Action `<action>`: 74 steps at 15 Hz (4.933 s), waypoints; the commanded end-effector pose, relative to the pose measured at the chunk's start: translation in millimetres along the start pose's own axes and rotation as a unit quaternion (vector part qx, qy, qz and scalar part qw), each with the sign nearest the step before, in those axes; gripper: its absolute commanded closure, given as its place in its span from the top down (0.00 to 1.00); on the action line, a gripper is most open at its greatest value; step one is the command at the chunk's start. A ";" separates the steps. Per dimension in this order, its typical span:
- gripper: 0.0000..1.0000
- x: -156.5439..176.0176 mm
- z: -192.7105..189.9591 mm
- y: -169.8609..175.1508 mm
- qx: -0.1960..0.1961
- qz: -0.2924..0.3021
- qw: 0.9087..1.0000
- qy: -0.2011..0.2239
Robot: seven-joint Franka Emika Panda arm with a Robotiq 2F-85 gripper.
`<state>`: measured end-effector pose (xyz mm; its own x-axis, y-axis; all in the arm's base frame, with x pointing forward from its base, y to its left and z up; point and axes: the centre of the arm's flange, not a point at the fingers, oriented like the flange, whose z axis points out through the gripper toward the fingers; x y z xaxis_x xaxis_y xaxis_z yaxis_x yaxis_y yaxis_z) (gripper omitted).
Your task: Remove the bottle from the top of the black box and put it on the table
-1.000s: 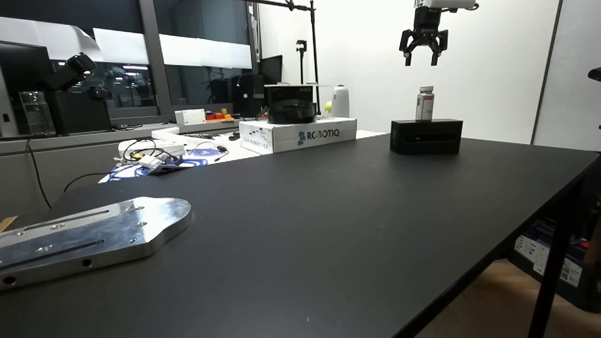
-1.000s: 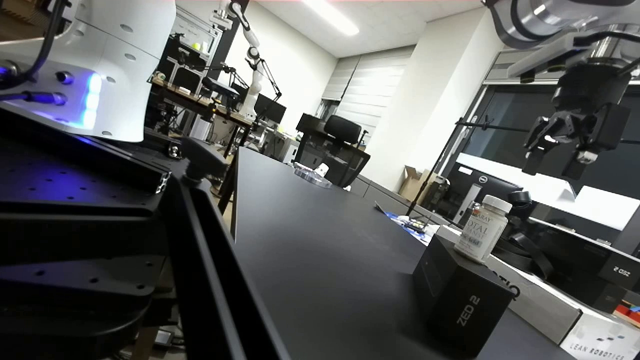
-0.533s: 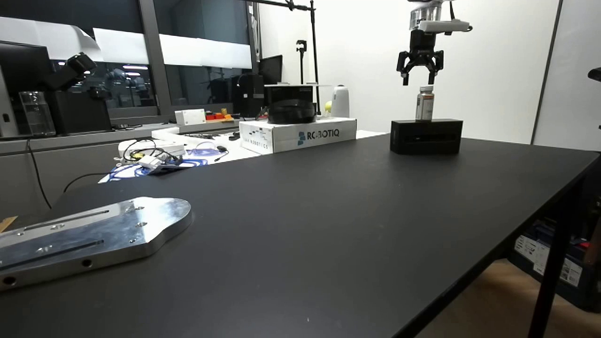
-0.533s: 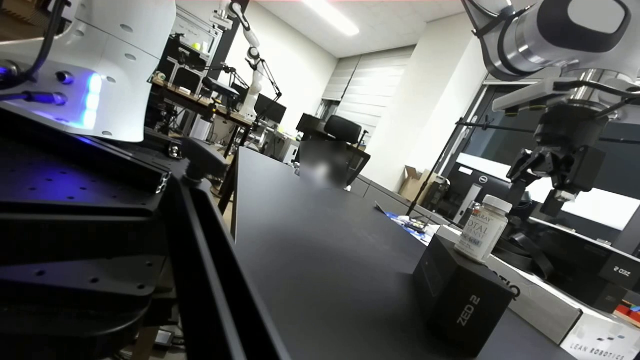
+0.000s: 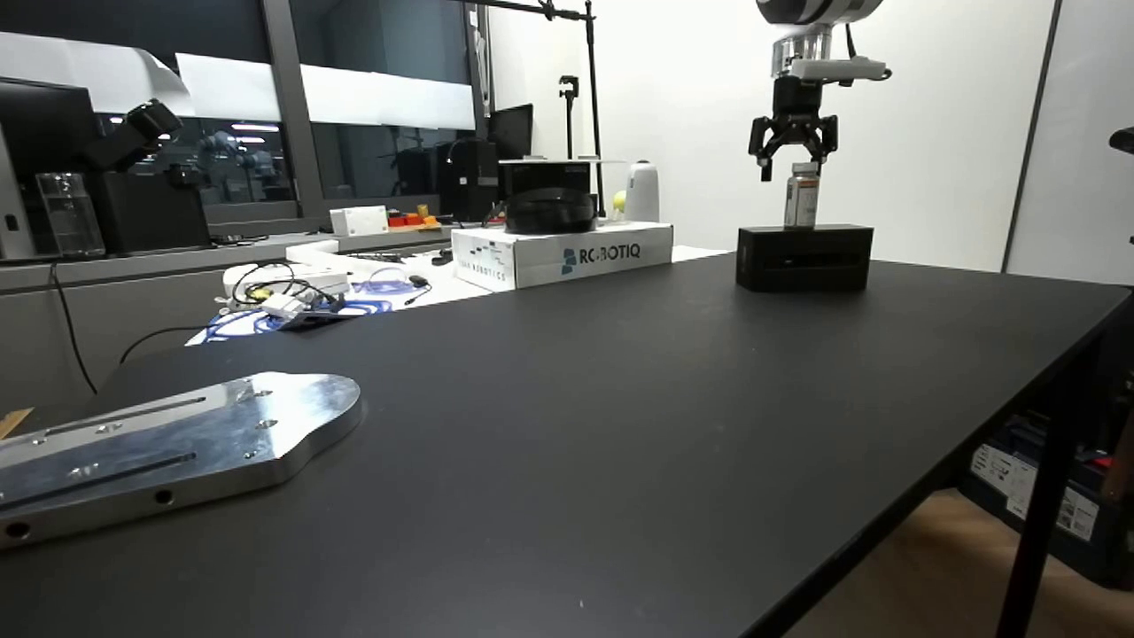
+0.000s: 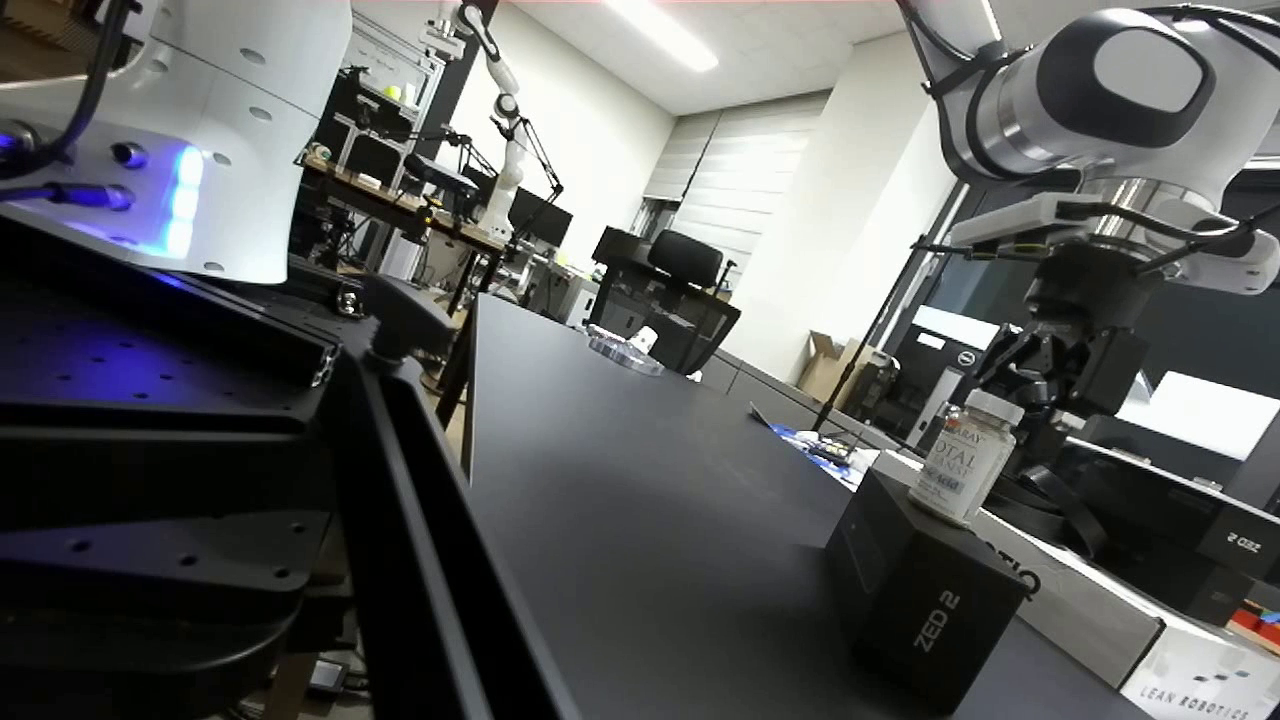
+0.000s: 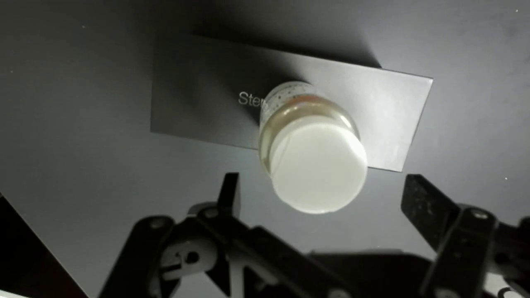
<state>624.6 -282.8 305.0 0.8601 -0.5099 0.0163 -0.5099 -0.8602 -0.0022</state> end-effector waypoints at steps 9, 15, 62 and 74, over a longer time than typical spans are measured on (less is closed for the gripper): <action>0.53 -29.4 -0.3 1.0 0.010 0.003 1.000 0.007; 0.31 -62.3 -35.4 -30.5 0.005 -0.037 0.999 0.024; 0.31 98.0 58.5 84.8 0.001 0.120 0.993 0.015; 0.82 96.4 100.4 86.9 -0.002 0.134 0.991 -0.006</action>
<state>653.7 -397.5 196.4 0.7223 -0.6915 0.0098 -0.6915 -0.7219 0.0243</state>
